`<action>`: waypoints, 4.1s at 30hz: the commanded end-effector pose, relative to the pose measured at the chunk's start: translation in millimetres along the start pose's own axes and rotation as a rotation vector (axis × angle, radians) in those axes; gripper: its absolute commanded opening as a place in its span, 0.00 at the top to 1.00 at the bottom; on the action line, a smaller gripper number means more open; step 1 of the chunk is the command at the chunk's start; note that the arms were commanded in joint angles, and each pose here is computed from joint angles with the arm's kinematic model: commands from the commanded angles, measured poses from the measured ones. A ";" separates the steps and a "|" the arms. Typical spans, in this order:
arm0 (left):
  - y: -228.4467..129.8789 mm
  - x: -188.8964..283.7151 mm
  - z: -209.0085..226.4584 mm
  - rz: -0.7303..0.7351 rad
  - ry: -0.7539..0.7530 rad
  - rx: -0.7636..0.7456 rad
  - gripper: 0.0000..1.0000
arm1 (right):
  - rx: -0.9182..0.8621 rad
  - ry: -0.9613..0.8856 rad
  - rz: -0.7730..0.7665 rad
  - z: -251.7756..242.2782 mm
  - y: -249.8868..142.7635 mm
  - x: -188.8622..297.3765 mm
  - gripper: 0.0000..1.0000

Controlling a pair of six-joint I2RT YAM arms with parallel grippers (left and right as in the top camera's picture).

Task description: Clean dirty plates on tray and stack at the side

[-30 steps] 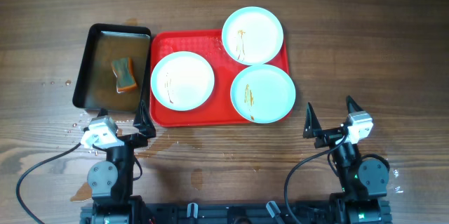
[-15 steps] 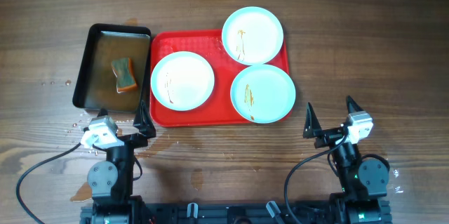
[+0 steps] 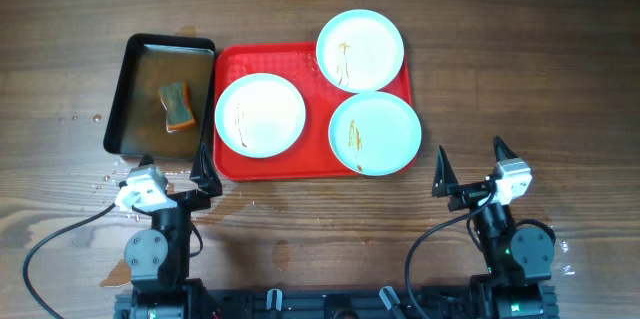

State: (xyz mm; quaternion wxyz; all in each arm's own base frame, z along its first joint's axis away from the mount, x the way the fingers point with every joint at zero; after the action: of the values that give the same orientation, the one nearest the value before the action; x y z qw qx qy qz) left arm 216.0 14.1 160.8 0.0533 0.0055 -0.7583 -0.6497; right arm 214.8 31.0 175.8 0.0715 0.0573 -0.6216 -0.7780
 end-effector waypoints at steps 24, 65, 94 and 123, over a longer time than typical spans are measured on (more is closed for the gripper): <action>3.6 0.0 -2.1 -0.024 -0.012 0.002 0.00 | -0.015 0.147 -0.130 23.0 29.8 3.8 0.00; 107.6 -59.3 -35.3 0.761 0.021 0.037 0.00 | -0.090 0.571 0.675 144.7 100.5 -176.6 0.00; 52.5 -123.5 48.3 1.045 0.294 0.229 0.05 | -0.099 0.154 1.249 182.3 -118.6 -244.7 0.37; -12.8 -158.0 77.0 1.164 0.334 0.230 0.19 | -0.036 -0.036 1.381 196.1 -206.6 -216.6 0.96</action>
State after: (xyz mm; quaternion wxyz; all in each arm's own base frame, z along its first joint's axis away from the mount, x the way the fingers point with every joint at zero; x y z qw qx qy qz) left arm 361.9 94.8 132.9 0.5091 -0.3025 -0.6877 -0.4199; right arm 383.9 305.0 32.6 0.5518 -0.3434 -0.5055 -0.5676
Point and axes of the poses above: each gripper's point midway between its finger pads, its own x axis back along the fingers, its own z axis along the line the jaws close on, y = z × x, the point moved 3 cm from there along x, back along the fingers, and after that the axes turned 9 degrees about -x, right-handed, at the moved point
